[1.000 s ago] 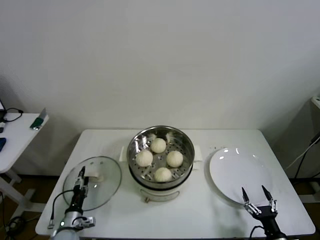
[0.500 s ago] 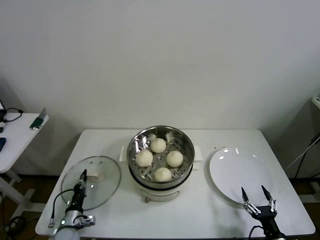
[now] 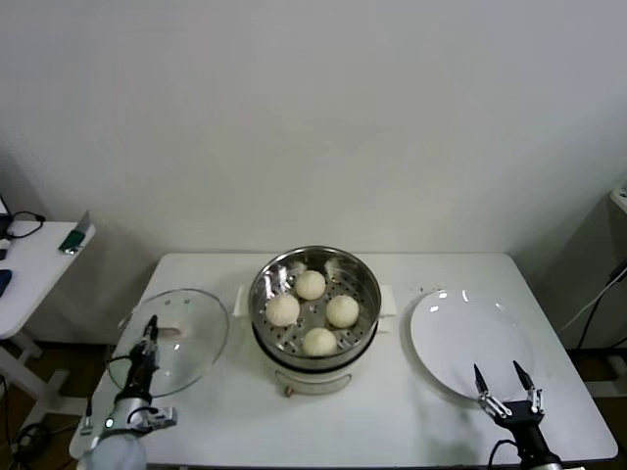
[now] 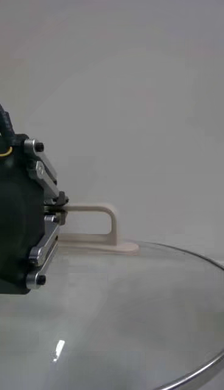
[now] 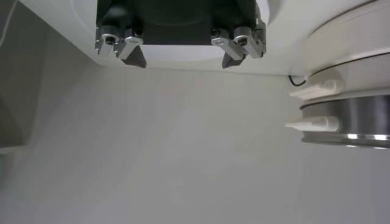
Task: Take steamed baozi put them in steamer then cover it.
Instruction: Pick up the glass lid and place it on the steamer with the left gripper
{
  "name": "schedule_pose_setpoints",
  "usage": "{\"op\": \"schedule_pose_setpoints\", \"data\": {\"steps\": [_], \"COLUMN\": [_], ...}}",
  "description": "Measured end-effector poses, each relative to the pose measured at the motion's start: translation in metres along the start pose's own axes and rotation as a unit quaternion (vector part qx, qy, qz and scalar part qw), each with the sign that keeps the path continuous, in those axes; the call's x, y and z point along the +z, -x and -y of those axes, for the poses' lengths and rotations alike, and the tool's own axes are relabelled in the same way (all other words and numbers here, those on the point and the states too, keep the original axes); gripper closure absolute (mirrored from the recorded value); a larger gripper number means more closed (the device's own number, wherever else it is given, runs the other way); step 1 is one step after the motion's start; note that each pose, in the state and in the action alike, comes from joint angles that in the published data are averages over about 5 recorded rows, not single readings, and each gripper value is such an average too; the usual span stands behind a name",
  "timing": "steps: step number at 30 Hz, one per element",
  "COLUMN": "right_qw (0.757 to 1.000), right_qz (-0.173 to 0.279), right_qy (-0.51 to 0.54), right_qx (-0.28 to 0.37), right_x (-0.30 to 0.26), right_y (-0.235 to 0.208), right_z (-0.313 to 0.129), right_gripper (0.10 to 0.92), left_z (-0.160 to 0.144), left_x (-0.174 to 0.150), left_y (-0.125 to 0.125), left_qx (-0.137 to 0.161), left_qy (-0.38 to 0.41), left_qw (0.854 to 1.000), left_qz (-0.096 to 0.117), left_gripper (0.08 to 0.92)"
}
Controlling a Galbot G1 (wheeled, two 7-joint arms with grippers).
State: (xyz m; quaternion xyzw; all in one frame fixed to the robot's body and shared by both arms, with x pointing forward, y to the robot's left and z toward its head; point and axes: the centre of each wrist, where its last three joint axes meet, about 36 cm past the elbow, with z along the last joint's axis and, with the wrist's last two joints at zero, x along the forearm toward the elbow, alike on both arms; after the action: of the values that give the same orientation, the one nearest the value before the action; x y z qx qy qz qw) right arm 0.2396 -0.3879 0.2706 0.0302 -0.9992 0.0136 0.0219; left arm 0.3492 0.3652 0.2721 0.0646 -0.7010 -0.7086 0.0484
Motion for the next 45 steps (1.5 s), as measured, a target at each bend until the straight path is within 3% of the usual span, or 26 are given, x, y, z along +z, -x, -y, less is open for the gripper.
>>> {"op": "schedule_pose_setpoints", "data": {"steps": [11,20,32,45], "right_qw": [1.0,1.0,1.0,1.0], "right_qz": [-0.004,-0.005,-0.004,-0.017], "right_qy": [-0.006,-0.012,-0.019,-0.015], "right_qx": [0.0,-0.001,-0.006,0.0], "right_x": [0.002,0.003,0.005,0.006], "right_y": [0.003,0.009,0.015,0.02], "right_z": [0.0,-0.004,-0.005,-0.003], "right_gripper": [0.2,0.2,0.2,0.2], "left_z": [-0.106,-0.176,-0.195,-0.196], "left_x": [0.0,-0.054,-0.159,-0.279], "left_y": [0.018,0.016,-0.009,-0.029], "left_qx": [-0.027,-0.04,-0.009,0.0], "left_qy": [-0.019,-0.027,-0.038,-0.07], "left_qw": [0.999,0.999,0.999,0.996], "left_qz": [-0.021,-0.01,0.019,0.053], "left_gripper": [0.862,0.862,0.862,0.862]}}
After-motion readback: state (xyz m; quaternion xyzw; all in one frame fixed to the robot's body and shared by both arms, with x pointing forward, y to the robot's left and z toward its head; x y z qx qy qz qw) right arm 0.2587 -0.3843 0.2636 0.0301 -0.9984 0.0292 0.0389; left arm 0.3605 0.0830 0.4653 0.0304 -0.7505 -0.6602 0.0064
